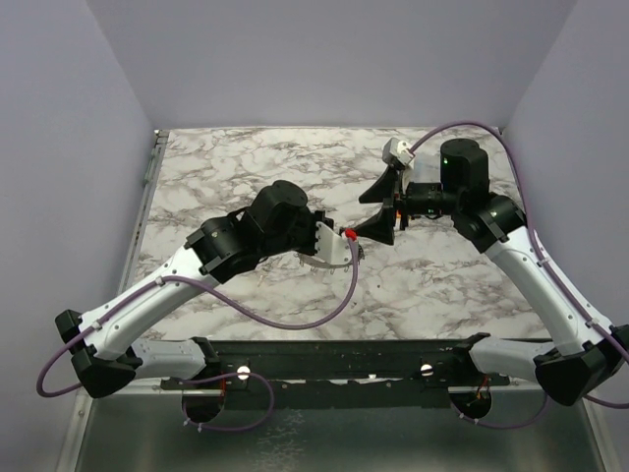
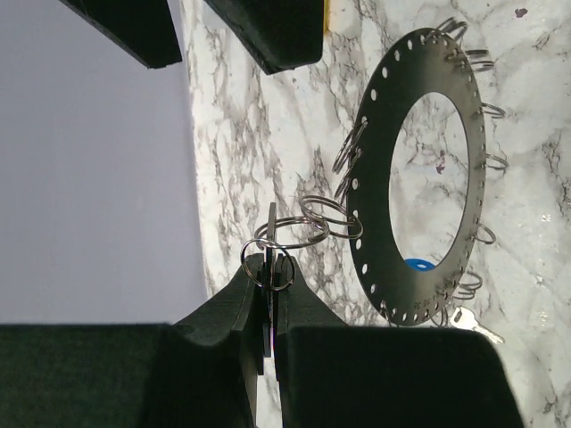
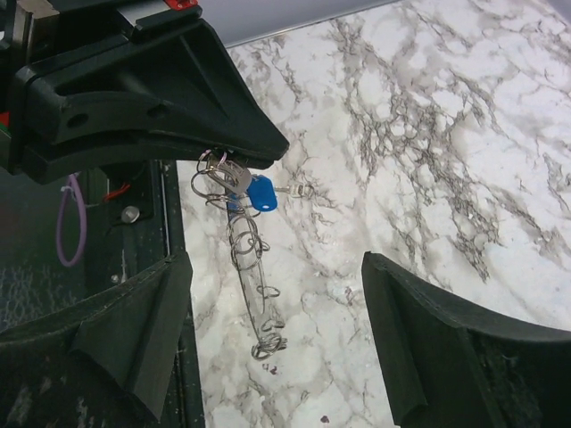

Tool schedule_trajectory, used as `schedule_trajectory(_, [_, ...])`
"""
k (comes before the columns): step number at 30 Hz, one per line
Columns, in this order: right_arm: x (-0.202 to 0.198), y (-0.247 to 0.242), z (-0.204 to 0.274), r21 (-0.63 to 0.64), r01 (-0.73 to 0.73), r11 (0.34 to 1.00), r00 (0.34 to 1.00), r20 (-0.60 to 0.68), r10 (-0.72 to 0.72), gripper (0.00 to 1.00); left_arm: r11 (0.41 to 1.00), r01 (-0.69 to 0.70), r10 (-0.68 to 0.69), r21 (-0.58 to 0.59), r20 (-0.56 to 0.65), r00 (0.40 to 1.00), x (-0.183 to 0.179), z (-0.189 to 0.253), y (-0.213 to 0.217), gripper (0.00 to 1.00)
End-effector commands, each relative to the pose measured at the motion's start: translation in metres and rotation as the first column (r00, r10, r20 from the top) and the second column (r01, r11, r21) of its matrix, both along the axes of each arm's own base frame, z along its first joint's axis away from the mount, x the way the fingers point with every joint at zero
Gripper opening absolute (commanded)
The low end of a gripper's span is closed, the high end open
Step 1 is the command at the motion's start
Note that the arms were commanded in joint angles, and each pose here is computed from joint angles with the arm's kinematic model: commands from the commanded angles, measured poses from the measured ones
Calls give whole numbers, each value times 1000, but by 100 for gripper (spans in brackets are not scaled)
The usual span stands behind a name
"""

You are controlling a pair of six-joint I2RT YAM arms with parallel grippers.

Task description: Remove the keys from the keyring

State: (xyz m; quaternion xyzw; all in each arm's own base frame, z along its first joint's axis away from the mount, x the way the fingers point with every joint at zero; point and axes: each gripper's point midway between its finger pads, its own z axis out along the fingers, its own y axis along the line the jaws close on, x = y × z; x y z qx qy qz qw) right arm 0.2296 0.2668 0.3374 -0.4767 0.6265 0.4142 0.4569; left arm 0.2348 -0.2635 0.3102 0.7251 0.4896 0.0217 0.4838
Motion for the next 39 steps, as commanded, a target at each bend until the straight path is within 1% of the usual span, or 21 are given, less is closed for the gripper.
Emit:
schedule_trajectory(1, [4,-8,-9,-21,74,997,997,-20,-75,86,992,-124,121,-30,-92,988,0,1,8,0])
schedule_trajectory(4, [12,-16,-25,-70,130,989,992,14,-129,86,985,-168,161,-33,-145,976,-2,-5,10,0])
schedule_trajectory(6, [17,-20,-35,-92,161,983,987,15,-160,84,980,-199,194,-14,-174,965,-1,-11,14,0])
schedule_trajectory(8, [15,-18,-43,-89,142,986,990,12,-142,81,973,-227,229,35,-212,950,0,-21,16,0])
schedule_trajectory(13, [9,-9,-70,-51,97,994,993,-57,-100,67,947,-287,319,143,-319,892,-3,-36,16,0])
schedule_trajectory(17, [11,-3,-90,-39,75,996,995,-65,-77,63,901,-350,427,255,-386,818,-7,-49,21,0])
schedule_trajectory(20, [15,-3,-97,-35,78,996,996,-40,-80,61,859,-395,507,327,-426,750,-9,-61,27,0])
schedule_trajectory(22, [17,-3,-100,-31,79,996,996,-29,-80,60,844,-398,532,360,-460,711,-15,-67,27,0])
schedule_trajectory(29, [28,-4,-110,-3,114,993,993,5,-114,58,825,-382,565,417,-589,578,-24,-84,30,0])
schedule_trajectory(31, [32,-5,-111,13,124,992,992,20,-124,57,815,-387,580,432,-606,545,-24,-89,32,0])
schedule_trajectory(34, [37,-7,-117,20,143,990,989,31,-144,57,805,-389,593,448,-611,524,-25,-94,34,0])
schedule_trajectory(39, [42,-15,-121,61,166,984,986,6,-167,56,792,-400,611,462,-620,493,-25,-99,37,0])
